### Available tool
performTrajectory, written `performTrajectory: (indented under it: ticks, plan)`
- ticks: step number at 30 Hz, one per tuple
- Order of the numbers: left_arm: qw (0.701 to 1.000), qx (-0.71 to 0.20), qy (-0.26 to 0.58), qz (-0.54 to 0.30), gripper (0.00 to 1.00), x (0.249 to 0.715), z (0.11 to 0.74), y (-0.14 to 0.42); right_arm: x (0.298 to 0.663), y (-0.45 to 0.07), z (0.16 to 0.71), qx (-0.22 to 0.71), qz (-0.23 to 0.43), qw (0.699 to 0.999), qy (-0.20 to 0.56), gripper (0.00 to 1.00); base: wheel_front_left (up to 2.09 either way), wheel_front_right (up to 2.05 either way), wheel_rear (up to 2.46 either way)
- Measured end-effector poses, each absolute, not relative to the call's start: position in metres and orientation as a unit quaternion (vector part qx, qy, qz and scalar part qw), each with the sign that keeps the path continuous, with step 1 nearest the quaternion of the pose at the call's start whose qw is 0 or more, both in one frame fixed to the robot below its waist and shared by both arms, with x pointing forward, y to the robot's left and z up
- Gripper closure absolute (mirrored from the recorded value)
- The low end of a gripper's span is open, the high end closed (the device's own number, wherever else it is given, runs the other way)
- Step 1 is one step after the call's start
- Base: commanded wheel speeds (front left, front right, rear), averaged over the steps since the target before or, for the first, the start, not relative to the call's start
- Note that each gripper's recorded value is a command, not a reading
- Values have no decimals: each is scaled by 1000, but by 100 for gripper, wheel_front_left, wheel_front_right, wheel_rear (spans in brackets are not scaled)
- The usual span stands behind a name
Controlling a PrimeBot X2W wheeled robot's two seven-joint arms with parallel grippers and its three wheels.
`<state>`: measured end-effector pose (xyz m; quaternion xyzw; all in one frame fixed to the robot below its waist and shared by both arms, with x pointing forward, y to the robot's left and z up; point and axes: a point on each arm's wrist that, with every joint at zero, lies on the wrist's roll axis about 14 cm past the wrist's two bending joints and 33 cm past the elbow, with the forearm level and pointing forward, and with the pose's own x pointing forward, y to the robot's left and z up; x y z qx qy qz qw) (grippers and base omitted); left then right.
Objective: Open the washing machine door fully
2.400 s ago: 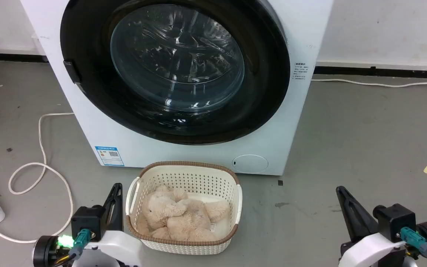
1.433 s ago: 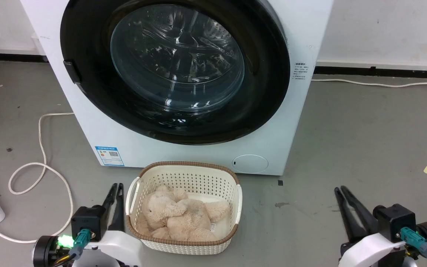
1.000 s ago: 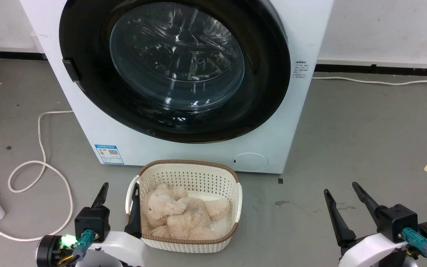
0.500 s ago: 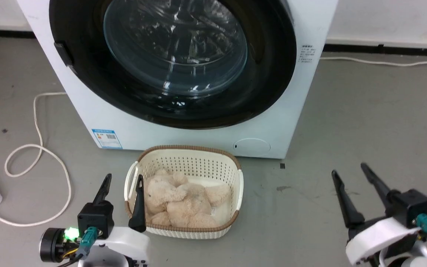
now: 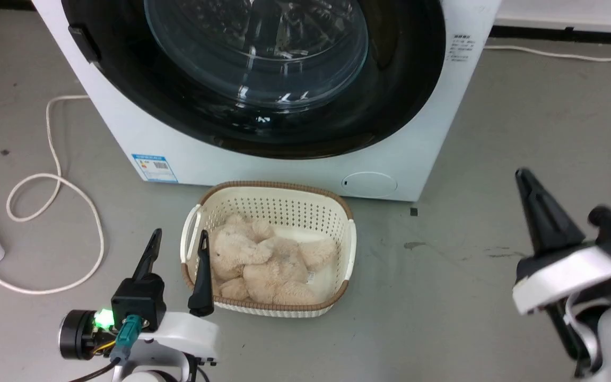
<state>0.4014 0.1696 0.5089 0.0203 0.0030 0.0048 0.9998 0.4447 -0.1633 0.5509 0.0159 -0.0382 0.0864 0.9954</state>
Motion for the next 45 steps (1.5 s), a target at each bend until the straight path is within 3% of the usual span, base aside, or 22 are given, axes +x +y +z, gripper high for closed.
performTrajectory:
  ticks: [30,45]
  plan:
    - [999,16,-4,28,0,419,497,175,574,-163,548,246,86,964,46,100,0,0,0]
    - [999,15,-6,34,0,430,488,175,632,-150,525,366,102,913,149,100,0,0,0]
